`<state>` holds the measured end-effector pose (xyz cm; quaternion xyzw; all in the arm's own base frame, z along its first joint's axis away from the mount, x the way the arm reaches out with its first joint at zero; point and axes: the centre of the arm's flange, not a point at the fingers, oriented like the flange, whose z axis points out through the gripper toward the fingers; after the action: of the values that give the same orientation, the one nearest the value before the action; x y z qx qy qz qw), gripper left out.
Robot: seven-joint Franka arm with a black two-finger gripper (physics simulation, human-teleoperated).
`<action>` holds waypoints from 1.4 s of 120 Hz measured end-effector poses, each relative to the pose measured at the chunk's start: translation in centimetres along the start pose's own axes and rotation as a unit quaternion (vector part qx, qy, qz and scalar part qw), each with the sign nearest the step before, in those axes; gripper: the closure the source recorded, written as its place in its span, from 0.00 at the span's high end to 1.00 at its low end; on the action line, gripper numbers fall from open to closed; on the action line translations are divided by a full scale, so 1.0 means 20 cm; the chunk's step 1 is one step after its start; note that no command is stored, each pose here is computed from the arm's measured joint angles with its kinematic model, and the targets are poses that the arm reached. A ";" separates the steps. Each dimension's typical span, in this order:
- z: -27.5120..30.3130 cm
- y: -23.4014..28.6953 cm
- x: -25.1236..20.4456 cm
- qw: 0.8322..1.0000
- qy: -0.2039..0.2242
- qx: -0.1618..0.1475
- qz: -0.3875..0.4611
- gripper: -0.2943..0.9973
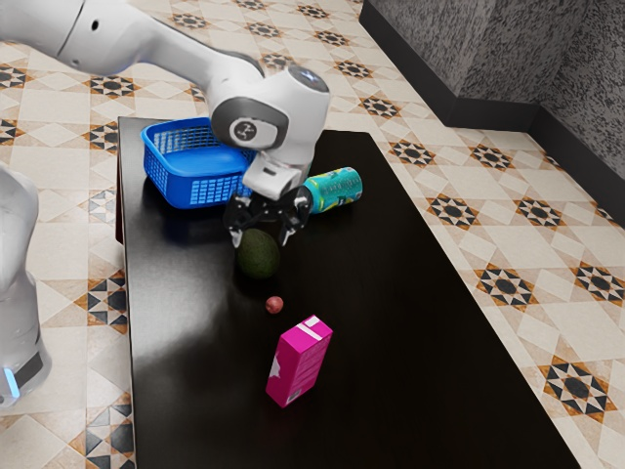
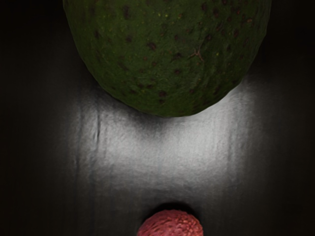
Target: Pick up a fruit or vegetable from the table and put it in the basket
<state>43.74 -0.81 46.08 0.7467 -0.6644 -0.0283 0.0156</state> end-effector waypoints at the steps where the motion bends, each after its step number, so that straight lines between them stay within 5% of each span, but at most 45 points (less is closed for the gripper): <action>1: 0.00 0.00 0.00 1.000 0.000 0.000 0.000 0.77; 114: 0.16 -0.02 0.01 1.000 -0.003 -0.012 0.013 0.76; 156: 0.13 -0.04 0.01 1.000 -0.003 0.009 0.010 0.26; 168: 0.02 -0.04 0.01 0.999 0.001 0.034 0.007 0.24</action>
<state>44.44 -0.93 45.69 0.7421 -0.6702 -0.0043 -0.0088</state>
